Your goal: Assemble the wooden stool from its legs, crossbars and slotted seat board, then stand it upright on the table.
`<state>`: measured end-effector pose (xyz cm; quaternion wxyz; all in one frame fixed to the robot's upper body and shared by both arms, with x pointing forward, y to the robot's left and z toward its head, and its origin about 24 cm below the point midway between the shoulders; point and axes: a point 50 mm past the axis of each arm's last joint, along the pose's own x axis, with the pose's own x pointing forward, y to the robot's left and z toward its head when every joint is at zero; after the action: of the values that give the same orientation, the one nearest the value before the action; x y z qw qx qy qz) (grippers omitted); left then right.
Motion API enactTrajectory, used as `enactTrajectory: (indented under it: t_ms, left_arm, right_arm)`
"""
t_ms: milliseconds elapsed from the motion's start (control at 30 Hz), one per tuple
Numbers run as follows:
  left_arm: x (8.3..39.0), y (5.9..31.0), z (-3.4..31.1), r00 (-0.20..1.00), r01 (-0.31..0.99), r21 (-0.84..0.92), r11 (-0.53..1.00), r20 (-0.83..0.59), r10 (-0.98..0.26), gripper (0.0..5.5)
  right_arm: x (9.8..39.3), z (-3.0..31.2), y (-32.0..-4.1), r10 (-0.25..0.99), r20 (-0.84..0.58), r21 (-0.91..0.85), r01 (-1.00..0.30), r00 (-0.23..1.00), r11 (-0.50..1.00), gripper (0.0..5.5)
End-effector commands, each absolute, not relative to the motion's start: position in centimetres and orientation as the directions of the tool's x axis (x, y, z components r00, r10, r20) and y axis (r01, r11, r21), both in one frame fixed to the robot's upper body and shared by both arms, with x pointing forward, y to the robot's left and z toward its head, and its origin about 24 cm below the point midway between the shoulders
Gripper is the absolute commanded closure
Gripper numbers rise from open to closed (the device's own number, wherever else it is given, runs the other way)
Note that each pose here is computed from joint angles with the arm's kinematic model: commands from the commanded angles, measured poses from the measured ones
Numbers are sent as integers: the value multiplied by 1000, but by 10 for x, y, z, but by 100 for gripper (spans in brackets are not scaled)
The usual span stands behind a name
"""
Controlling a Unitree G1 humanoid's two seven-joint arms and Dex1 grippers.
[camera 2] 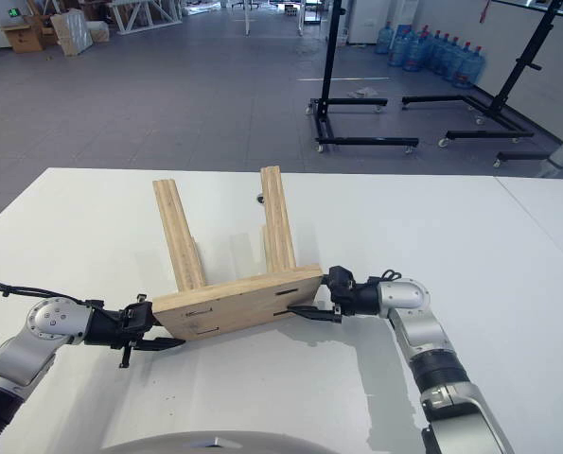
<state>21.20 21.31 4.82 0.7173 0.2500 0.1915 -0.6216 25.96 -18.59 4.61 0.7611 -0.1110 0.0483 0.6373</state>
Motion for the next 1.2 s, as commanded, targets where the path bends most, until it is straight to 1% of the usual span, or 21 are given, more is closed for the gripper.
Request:
enactTrajectory:
  t_ms: [33, 100, 167, 300, 367, 433, 533, 600, 667, 733, 800, 900, 1000, 1067, 1100, 1200]
  left_arm:
    - [212, 207, 48, 118, 992, 109, 67, -573, -811, 420]
    - [211, 207, 47, 115, 993, 98, 72, -567, -816, 420]
    - [210, 206, 49, 118, 993, 91, 81, -547, -829, 420]
    - [208, 203, 51, 84, 996, 57, 63, -526, -846, 420]
    - [205, 199, 56, 47, 999, 25, 40, -496, -867, 421]
    - [200, 194, 66, 1, 999, -31, 15, -428, -904, 421]
    - [198, 188, 100, -32, 994, -113, -10, -200, -979, 421]
    - [196, 185, 116, -46, 991, -128, -33, -103, -994, 421]
    - [192, 181, 129, -56, 988, -144, -53, -21, -998, 421]
    - [190, 179, 143, -35, 985, -165, -48, 80, -996, 421]
    - [192, 176, 161, 2, 984, -175, -38, 222, -975, 421]
    - [200, 177, 184, 85, 984, -180, 14, 394, -915, 421]
    - [200, 178, 192, 126, 981, -190, 44, 441, -889, 421]
    - [198, 177, 193, 133, 979, -196, 49, 442, -887, 420]
    - [197, 176, 192, 130, 979, -198, 47, 435, -891, 419]
    - [193, 171, 189, 115, 979, -202, 31, 416, -902, 418]
  right_arm:
    - [263, 52, -186, 959, -224, -138, -979, 176, 147, 298]
    - [259, 47, -192, 954, -244, -130, -981, 175, 147, 321]
    - [253, 43, -196, 954, -246, -112, -983, 172, 148, 328]
    - [247, 45, -192, 967, -214, -91, -988, 141, 123, 339]
    - [243, 51, -188, 976, -194, -76, -993, 103, 90, 346]
    - [239, 60, -184, 986, -154, -36, -997, 67, 62, 360]
    - [230, 90, -184, 999, -47, 143, -990, -16, -9, 375]
    - [224, 111, -186, 997, 13, 252, -965, -77, -78, 383]
    - [224, 135, -192, 991, 93, 342, -932, -98, -124, 392]
    - [230, 159, -197, 981, 184, 407, -903, -67, -139, 405]
    - [237, 179, -200, 967, 256, 469, -873, -9, -132, 418]
    - [239, 195, -198, 939, 339, 533, -834, 52, -145, 419]
    - [244, 201, -194, 903, 398, 586, -802, 161, -115, 418]
    - [248, 199, -192, 881, 406, 618, -783, 243, -68, 418]
    - [249, 198, -192, 876, 401, 628, -777, 267, -50, 418]
    - [249, 197, -193, 872, 395, 651, -757, 287, -46, 418]
